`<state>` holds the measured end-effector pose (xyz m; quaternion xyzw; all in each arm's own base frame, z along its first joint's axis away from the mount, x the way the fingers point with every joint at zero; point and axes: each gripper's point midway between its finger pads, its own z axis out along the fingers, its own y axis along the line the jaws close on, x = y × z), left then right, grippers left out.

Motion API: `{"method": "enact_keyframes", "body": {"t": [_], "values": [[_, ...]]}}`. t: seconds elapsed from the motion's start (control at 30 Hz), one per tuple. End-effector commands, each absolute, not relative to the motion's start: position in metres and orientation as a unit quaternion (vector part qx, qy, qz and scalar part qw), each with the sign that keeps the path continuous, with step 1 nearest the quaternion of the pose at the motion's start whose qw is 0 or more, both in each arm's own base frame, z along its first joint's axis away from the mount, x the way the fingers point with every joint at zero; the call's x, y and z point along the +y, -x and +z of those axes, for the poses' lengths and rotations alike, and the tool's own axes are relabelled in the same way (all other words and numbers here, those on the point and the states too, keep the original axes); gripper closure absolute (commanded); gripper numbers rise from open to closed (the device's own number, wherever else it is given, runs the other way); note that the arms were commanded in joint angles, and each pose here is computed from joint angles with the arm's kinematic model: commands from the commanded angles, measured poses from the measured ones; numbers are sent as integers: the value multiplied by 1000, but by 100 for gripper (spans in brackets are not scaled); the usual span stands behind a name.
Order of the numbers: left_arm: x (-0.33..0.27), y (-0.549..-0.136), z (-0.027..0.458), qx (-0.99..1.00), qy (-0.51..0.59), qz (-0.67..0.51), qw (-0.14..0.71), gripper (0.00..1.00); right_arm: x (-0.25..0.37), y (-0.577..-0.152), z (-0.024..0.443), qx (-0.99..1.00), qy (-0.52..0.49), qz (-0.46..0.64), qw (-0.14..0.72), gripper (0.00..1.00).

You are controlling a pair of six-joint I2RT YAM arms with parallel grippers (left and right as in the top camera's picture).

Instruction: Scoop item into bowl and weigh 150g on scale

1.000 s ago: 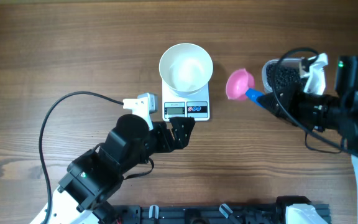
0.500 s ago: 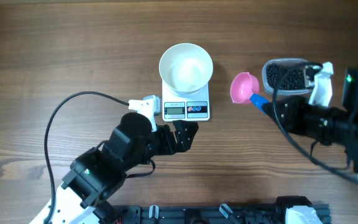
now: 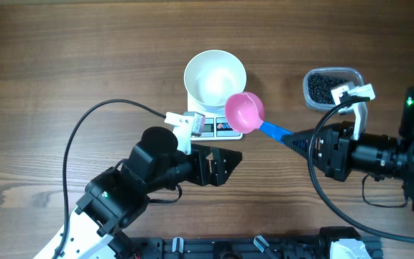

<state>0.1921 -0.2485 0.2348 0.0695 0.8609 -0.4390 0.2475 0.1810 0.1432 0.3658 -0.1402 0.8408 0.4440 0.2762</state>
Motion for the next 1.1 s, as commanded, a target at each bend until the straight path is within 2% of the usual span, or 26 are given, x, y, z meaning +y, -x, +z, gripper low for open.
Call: {"method": "enact_keyframes", "body": {"t": [0.0,0.1,0.33,0.43,0.6,0.67,0.83,0.87,1.07], "values": [[-270,-173,264,814,-144,-514,231,0,144,-190,375,841,96,459,268,96],[-280,-168,289,778,-164,-558,237,0,144,-195,380,840,64,471,262,96],[-286,-179,335,733,-85,-633,233,0,144,-215,400,821,-36,513,248,96],[-284,-190,355,711,-39,-659,244,1,139,-224,402,816,-112,520,228,96],[-277,-206,379,678,12,-680,277,12,137,-229,406,803,-165,533,210,96],[-274,-213,382,673,41,-684,279,20,139,-228,407,800,-179,538,198,96],[-268,-224,383,662,117,-696,252,24,149,-222,410,801,-163,544,190,96],[-267,-224,384,658,131,-702,239,29,151,-222,408,802,-172,540,188,96],[-267,-224,393,630,182,-733,180,41,165,-223,411,804,-171,534,199,96]]}}
